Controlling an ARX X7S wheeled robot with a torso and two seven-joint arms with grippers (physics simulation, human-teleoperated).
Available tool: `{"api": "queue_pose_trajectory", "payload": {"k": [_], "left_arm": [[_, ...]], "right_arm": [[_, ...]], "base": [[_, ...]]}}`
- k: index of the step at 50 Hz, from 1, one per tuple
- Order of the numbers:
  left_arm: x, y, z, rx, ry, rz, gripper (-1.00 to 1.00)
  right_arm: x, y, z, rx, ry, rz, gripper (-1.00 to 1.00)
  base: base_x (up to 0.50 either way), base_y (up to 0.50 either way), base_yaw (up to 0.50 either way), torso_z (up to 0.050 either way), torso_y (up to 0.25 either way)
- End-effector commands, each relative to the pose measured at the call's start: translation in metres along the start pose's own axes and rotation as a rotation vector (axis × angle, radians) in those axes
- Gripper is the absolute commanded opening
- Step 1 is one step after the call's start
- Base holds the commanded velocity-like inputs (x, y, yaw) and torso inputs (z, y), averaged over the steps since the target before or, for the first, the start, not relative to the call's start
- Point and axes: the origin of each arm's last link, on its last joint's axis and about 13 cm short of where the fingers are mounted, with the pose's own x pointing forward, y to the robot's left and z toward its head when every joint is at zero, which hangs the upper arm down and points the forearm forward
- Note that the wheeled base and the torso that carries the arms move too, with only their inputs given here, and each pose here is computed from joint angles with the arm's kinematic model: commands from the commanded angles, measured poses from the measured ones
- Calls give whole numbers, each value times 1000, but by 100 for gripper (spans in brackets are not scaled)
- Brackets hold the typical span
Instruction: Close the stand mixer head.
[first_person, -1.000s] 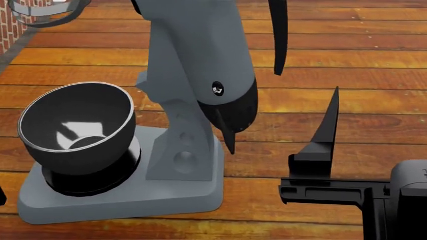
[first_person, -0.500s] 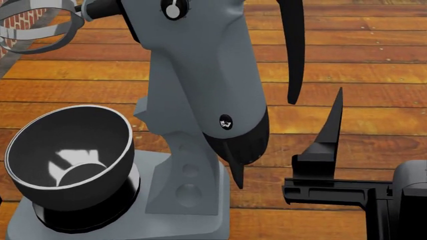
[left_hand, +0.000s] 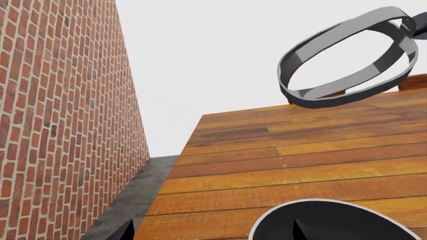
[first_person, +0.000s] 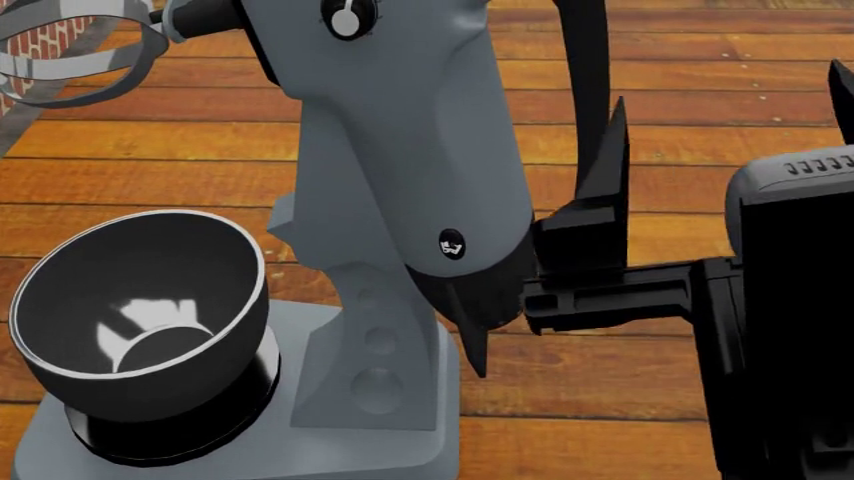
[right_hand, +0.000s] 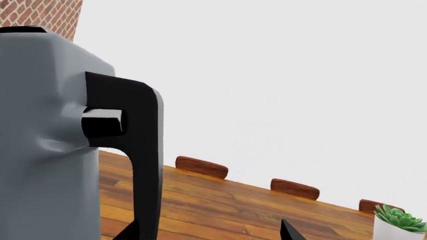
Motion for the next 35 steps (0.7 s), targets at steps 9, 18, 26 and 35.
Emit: {"api": "queue_pose_trajectory", "payload": {"k": [9, 18, 26, 35], "left_arm": [[-2, 1, -1, -35, -2, 5, 100], [-3, 4, -1, -39, -7, 18, 100], [-4, 4, 0, -38, -6, 14, 100], [-5, 4, 1, -39, -7, 16, 100]], "right_arm": [[37, 4, 20, -23, 83, 169, 100], [75, 11, 20, -91, 116, 234, 100], [94, 29, 15, -148, 156, 336, 100], [102, 63, 18, -174, 136, 477, 100]], "base": [[0, 0, 0, 0, 0], [0, 0, 0, 0, 0], [0, 0, 0, 0, 0], [8, 2, 6, 0, 0]]}}
